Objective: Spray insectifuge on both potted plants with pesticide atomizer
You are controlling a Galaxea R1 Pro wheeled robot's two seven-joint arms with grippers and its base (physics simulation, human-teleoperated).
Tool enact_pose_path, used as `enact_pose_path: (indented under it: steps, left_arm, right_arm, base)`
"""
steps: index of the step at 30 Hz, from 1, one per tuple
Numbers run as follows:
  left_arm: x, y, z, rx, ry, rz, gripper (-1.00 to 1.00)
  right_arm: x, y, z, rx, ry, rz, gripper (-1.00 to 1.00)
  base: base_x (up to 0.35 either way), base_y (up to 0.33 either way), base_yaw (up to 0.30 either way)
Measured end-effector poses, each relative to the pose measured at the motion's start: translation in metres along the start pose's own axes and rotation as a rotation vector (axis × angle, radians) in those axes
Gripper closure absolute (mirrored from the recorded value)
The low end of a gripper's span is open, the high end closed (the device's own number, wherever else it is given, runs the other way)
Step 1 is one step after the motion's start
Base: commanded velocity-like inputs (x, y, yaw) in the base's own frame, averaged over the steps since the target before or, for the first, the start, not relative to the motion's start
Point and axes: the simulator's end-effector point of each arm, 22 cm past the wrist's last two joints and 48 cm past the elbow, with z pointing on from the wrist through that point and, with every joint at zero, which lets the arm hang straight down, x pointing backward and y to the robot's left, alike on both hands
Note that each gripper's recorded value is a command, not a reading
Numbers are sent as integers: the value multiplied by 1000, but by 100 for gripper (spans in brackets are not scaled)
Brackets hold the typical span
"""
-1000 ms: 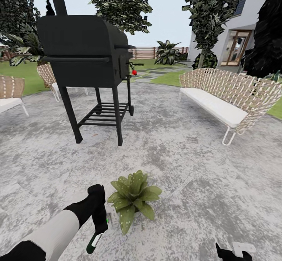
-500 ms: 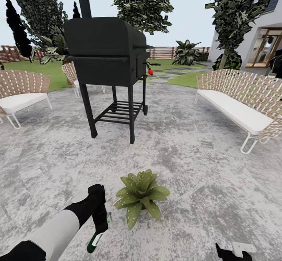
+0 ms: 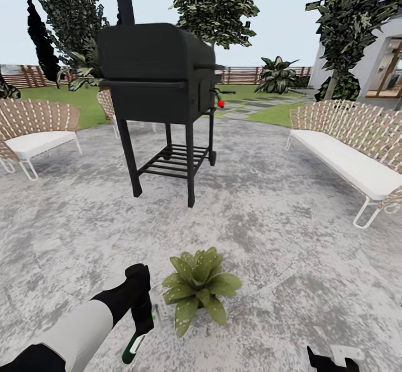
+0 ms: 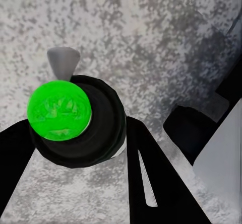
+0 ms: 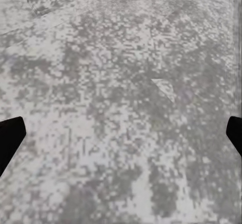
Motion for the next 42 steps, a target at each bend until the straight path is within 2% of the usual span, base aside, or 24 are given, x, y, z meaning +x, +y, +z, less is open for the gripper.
enact_pose_path:
  steps: [7, 22, 30, 34, 36, 38, 42]
  left_arm:
    - [1, 0, 0, 1, 2, -5, 100]
    - [-1, 1, -1, 0, -3, -7, 100]
    - [-5, 1, -4, -7, -9, -3, 100]
    - [-23, 4, -16, -32, -47, 17, 100]
    - [-31, 7, -25, -42, -74, -7, 100]
    - [-31, 10, -29, -44, -74, -48, 100]
    - [-31, 12, -32, -48, -71, -67, 100]
  right_arm:
    - [0, 0, 0, 0, 0, 0, -100]
    - [0, 1, 0, -1, 0, 0, -100]
    - [0, -1, 0, 1, 1, -3, -100]
    - [0, -3, 0, 3, 0, -4, -100]
    - [-1, -3, 0, 3, -1, -4, -100]
    - [-1, -3, 0, 3, -1, -4, -100]
    - [-1, -3, 0, 3, -2, -2, -100]
  base:
    - [141, -223, 230]
    - [-4, -41, 273]
    - [-193, -215, 29]
    - [-219, -186, 0]
    - [-71, -58, 0]
    - [-20, -16, 0]
    - [-6, -5, 0]
